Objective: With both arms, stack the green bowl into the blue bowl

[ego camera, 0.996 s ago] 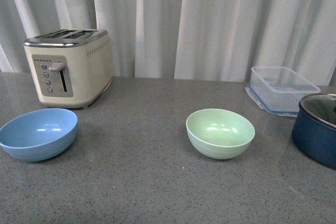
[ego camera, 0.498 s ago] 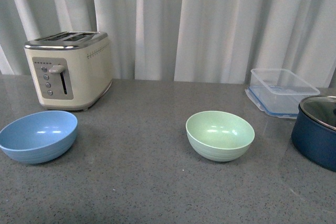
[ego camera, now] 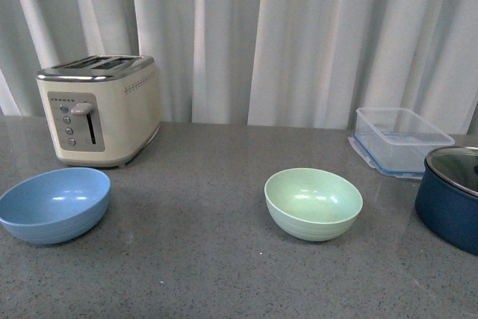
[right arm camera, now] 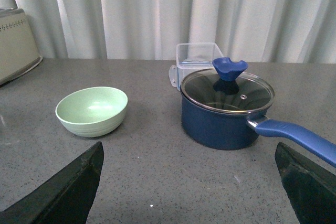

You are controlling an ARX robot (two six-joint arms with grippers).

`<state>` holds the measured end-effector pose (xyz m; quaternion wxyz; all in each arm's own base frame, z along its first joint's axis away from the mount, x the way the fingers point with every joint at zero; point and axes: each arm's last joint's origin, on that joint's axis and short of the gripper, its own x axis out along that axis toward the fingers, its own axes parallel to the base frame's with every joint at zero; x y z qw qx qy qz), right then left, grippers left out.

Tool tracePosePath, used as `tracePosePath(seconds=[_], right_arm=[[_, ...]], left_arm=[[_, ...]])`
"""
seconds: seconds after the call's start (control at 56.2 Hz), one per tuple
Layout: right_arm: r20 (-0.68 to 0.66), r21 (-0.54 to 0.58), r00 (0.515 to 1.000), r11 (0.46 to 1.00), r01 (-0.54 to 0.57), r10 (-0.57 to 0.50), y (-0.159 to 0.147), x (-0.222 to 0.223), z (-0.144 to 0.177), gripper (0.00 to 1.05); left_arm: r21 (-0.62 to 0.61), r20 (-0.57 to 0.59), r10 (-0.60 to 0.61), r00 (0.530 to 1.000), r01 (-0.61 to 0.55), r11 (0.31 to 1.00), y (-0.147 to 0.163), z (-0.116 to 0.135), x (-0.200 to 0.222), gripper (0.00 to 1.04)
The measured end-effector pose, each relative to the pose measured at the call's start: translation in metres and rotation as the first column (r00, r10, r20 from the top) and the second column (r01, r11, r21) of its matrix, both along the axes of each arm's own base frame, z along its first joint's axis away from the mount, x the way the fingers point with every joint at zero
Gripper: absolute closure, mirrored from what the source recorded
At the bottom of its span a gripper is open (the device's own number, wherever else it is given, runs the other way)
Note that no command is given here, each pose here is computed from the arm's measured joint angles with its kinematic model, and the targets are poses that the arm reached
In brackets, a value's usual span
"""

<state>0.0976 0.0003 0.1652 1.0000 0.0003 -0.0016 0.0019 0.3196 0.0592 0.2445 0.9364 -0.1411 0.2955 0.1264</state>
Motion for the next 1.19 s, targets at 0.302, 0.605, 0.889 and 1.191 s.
tracePosePath(seconds=[0.302,0.605,0.889,1.191], right_arm=[[0.0,0.0,1.0,1.0,0.0,0.0,0.0,0.0,0.0,0.1],[0.0,0.0,1.0,1.0,0.0,0.0,0.0,0.0,0.0,0.1],[0.0,0.0,1.0,1.0,0.0,0.0,0.0,0.0,0.0,0.1],[0.0,0.0,1.0,1.0,0.0,0.0,0.0,0.0,0.0,0.1]], left_arm=[[-0.032,-0.136,0.058,0.989,-0.063,0.998,-0.001,-0.048,0.046,0.07],[-0.049,-0.22,0.082,0.972,-0.095,0.994,-0.01,-0.089,0.067,0.07],[-0.056,-0.233,0.092,0.968,-0.108,0.993,-0.013,-0.097,0.073,0.53],[-0.114,-0.215,0.069,0.974,-0.095,0.989,-0.015,-0.079,0.067,1.01]])
